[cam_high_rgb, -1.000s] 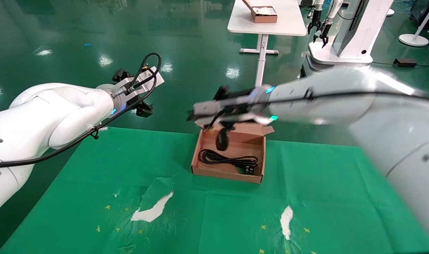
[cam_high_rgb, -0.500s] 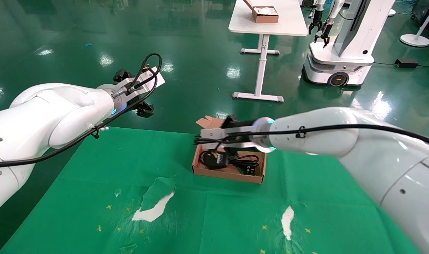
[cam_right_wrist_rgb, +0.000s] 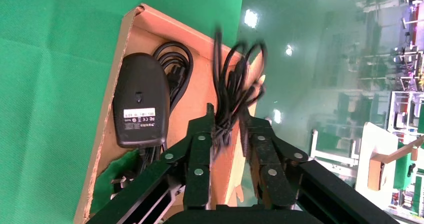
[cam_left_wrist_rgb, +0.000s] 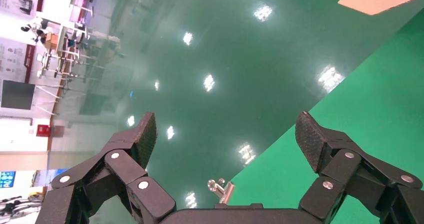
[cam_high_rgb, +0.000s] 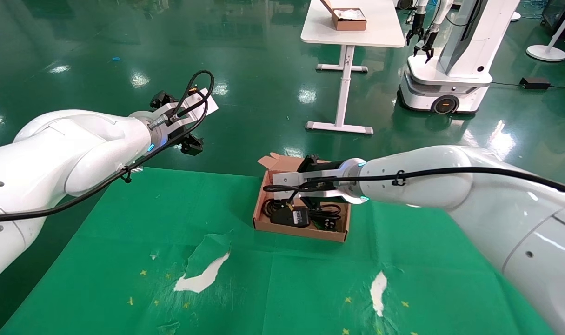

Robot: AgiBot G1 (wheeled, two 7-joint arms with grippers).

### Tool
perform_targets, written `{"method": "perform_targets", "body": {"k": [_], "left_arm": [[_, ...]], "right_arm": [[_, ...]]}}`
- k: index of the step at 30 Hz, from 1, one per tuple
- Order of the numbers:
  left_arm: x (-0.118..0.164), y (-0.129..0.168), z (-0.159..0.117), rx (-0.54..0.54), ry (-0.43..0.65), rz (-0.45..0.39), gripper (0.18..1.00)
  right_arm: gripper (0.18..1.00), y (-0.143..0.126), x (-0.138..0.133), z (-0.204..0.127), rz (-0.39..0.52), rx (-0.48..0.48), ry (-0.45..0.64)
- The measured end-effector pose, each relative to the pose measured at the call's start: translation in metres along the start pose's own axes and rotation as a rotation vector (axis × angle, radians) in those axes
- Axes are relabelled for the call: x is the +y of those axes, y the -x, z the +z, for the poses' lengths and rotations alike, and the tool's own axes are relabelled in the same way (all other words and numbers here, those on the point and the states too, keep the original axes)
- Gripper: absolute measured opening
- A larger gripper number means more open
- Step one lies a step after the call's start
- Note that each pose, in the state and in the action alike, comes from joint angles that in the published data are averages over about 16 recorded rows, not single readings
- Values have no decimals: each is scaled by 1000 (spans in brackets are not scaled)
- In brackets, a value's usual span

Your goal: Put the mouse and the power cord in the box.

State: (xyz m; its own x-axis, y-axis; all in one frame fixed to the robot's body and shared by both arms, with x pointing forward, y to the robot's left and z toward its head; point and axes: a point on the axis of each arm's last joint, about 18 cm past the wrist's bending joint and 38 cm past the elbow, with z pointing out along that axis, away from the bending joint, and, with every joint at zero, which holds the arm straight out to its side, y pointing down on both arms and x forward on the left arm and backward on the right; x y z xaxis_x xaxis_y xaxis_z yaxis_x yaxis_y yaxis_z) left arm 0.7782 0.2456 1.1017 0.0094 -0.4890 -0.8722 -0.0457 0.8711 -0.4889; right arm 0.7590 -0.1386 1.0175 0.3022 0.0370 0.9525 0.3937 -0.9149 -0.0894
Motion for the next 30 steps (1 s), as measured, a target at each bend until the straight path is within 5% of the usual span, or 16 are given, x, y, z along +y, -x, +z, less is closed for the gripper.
{"method": "perform_targets", "body": {"k": [15,30], "left_arm": [[0,0,-1,1,-3,1,1000],[2,-1,-2,6,-5,-1,1000]], "right_arm": [[492,6,0,-3,40,-17,-30],[815,56,12,-29,372,-132,-234]]}}
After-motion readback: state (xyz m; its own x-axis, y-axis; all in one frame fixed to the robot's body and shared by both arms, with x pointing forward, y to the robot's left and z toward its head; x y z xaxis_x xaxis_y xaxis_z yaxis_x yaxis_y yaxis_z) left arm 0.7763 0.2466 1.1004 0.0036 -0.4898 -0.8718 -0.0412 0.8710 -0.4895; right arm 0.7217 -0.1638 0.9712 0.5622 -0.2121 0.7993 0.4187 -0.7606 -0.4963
